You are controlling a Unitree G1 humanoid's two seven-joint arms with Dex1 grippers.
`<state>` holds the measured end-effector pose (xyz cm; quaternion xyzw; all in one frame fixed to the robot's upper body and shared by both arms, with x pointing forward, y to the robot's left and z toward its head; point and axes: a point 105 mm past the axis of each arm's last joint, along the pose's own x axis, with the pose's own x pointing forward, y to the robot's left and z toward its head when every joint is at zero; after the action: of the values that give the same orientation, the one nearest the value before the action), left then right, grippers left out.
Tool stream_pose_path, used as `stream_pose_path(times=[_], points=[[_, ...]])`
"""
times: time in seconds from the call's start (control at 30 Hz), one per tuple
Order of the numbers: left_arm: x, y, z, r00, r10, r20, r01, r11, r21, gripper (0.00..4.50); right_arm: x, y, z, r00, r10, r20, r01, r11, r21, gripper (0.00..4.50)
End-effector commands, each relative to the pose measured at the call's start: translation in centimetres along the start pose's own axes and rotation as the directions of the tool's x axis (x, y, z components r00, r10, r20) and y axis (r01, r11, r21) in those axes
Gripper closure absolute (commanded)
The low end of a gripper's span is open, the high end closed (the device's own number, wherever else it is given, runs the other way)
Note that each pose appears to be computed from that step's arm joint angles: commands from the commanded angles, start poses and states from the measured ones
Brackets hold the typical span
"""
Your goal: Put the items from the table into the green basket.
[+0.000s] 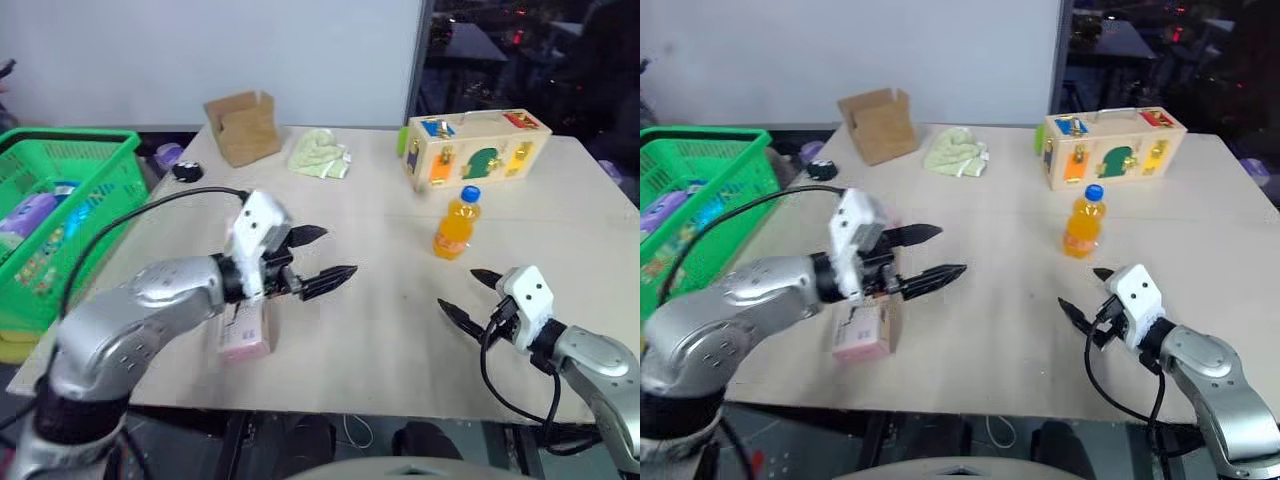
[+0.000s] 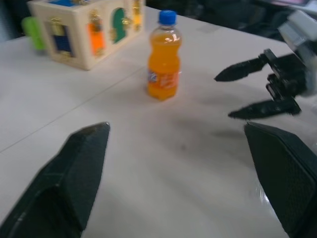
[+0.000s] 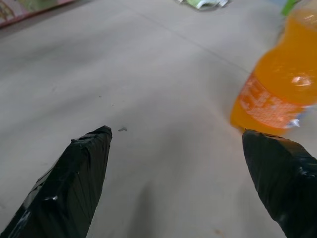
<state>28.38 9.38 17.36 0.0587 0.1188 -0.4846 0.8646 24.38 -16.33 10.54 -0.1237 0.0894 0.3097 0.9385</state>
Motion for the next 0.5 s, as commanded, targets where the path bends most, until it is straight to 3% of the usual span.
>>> stream_pose_path(times=[0.03,0.17,0.5], points=[[3.3,1.7,-1.6,0.997,-0.010,-0.077,0.011,1.000,0.012,0.02,-1.0,-0.6,2.4,0.995,-0.070,0.067,0.074,0.996,-0.054,0.00],[7.0,3.2,-1.5,0.997,-0.005,-0.076,0.008,0.999,0.042,0.02,-2.1,-0.5,2.9,0.989,-0.129,0.076,0.133,0.990,-0.049,0.00],[12.3,4.7,-0.4,0.998,0.027,-0.048,-0.024,0.997,0.072,0.02,-4.4,0.7,3.1,0.969,-0.235,0.078,0.238,0.971,-0.033,0.00]])
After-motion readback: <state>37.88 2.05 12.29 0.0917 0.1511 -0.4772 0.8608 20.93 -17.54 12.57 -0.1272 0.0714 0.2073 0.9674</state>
